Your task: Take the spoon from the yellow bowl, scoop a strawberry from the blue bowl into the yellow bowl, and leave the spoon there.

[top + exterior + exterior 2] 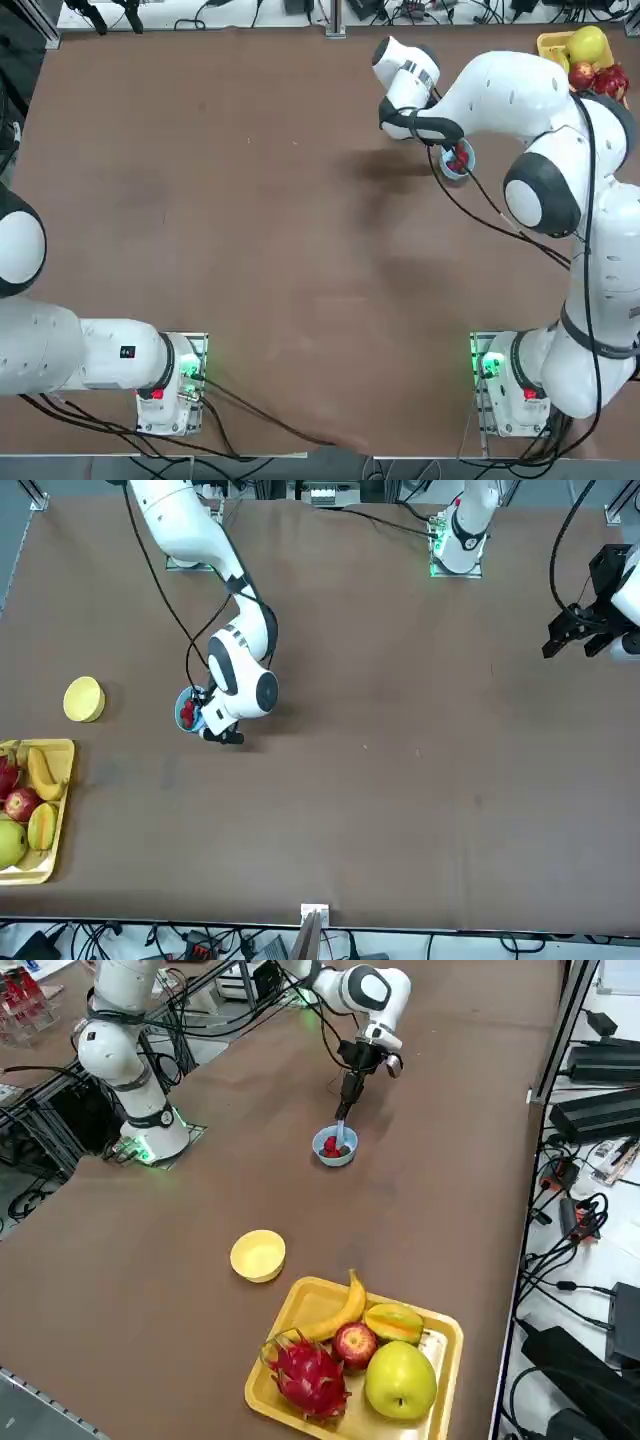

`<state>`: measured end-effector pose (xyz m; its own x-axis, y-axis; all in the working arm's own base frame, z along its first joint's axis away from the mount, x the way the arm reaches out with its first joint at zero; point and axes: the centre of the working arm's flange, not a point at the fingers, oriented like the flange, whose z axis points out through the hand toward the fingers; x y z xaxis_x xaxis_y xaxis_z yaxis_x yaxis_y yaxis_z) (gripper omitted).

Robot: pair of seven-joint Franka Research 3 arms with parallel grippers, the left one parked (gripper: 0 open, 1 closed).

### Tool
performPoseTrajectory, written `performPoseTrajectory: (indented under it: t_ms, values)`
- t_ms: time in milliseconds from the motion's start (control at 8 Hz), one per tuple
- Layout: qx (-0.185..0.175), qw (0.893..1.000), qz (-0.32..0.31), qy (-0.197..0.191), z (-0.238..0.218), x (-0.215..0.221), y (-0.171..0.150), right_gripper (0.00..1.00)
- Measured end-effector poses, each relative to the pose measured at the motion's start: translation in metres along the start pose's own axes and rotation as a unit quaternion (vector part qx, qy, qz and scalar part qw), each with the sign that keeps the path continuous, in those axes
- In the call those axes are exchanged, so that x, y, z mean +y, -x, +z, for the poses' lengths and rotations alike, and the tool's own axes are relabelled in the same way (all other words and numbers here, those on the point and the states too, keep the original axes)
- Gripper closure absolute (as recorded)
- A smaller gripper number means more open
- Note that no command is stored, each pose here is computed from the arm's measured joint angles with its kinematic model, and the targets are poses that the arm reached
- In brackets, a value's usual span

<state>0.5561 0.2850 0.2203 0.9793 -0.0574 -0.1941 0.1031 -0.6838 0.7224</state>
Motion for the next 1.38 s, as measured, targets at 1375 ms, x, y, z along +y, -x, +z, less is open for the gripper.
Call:
performPoseTrajectory:
  t_ms: [1375]
  values:
    - [0.046, 0.996, -0.032, 0.062, -0.003, -0.034, 0.012, 0.89]
